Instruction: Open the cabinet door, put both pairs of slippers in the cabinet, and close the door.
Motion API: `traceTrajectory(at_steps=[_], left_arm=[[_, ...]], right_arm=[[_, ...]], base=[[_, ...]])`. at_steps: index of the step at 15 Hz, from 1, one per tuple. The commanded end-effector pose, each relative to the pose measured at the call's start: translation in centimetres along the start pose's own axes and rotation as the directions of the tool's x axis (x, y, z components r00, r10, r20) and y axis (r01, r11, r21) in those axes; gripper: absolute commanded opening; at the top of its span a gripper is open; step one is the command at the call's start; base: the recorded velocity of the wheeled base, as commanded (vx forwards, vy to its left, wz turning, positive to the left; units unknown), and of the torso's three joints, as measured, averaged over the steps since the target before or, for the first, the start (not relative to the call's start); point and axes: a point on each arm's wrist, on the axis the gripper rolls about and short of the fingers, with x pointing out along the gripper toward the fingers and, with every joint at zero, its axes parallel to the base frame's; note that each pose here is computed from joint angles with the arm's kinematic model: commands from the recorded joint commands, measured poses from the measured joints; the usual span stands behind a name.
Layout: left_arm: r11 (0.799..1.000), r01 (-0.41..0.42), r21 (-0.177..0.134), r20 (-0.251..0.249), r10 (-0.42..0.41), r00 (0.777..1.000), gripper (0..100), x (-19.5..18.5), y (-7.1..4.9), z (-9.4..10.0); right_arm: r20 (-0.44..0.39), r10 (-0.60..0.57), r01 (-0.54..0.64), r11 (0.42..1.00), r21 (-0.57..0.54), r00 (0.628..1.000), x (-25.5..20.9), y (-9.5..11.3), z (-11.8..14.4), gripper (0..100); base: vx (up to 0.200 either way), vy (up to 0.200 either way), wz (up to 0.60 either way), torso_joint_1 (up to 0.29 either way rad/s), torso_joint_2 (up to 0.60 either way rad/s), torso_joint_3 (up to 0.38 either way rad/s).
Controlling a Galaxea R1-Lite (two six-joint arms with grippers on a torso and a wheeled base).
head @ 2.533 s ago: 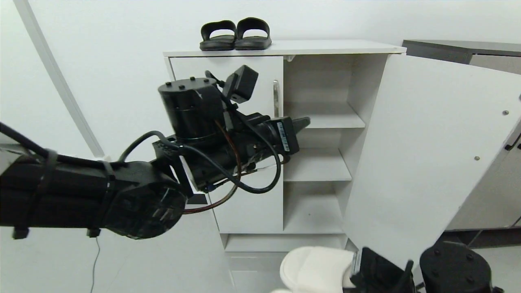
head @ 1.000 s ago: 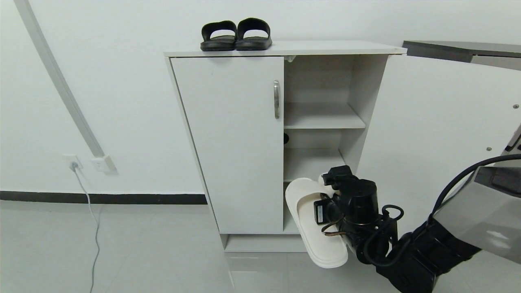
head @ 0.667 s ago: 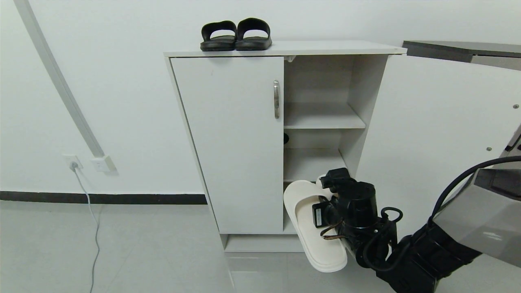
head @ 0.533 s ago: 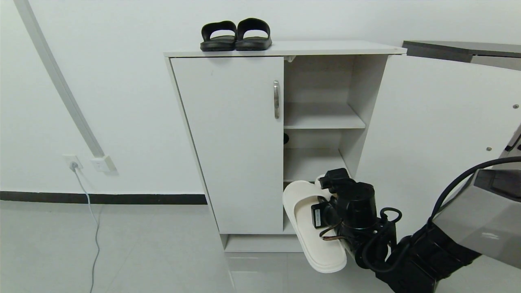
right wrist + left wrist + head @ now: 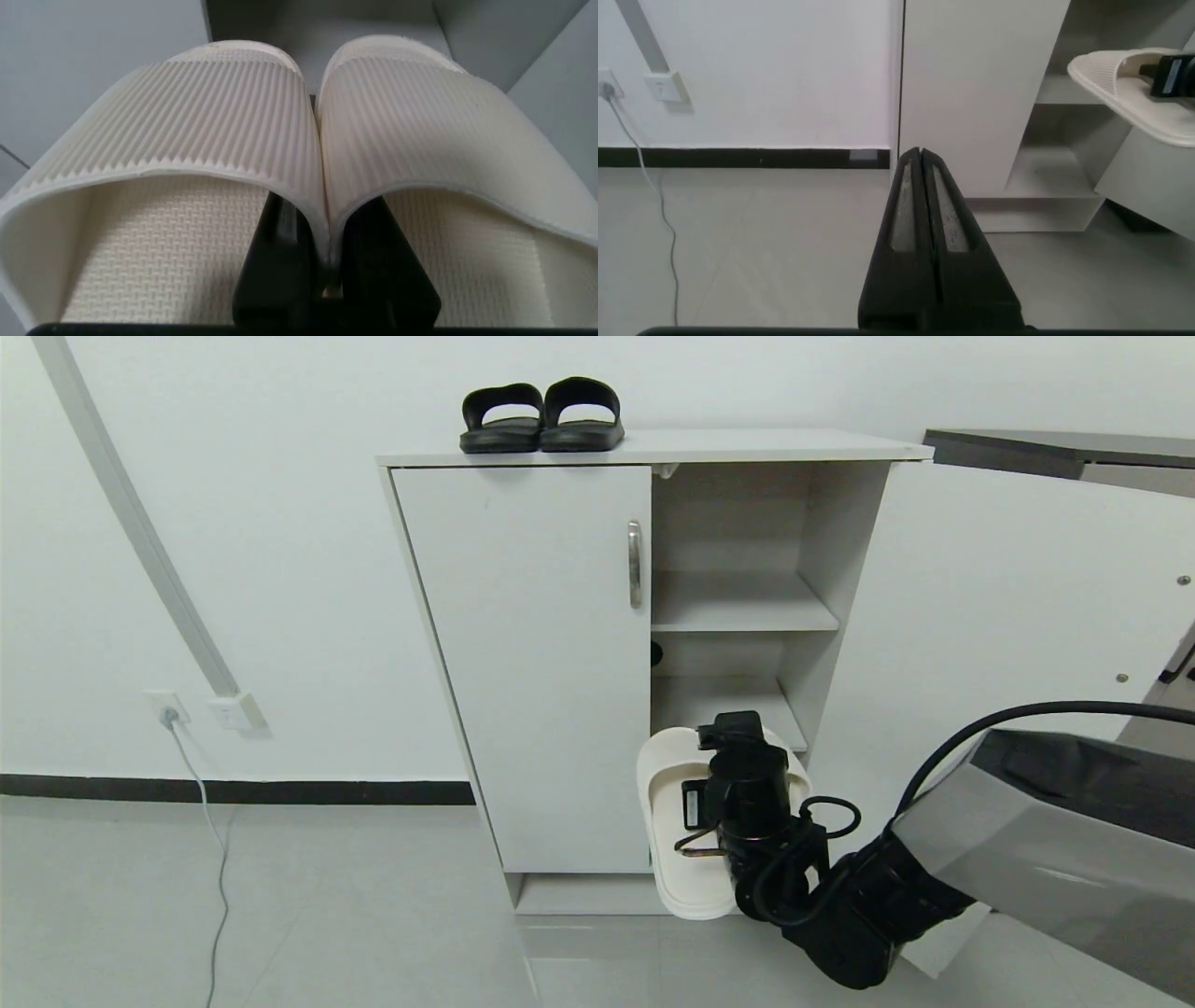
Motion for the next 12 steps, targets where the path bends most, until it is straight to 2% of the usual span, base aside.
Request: traceTrajectory(at_steps=[1,7,12], left_arm=[[1.000,-0.002,-0.001,-0.003,0.002,1.000,0,0.0,0.0,0.0],[1.000,-0.002,-0.001,-0.003,0.002,1.000,0,0.0,0.0,0.0],[1.000,-0.002,-0.001,-0.003,0.002,1.000,0,0.0,0.0,0.0]], right_arm=[[-0.015,-0.006,0.006,1.000,-0.007,1.000,0.8,0.6,-1.1,0],[-0.025,-0.021,0.021,1.000,-0.009,0.999,1.2,0.3,-1.6,0],[-0.017,-0.010,0.010,1.000,-0.001,1.000,1.4,0.5,-2.0,0]], base=[[0.000,0.000,0.00,0.000,0.00,0.000],[0.000,-0.200,0.00,0.002,0.00,0.000],[0.000,0.000,0.00,0.000,0.00,0.000]])
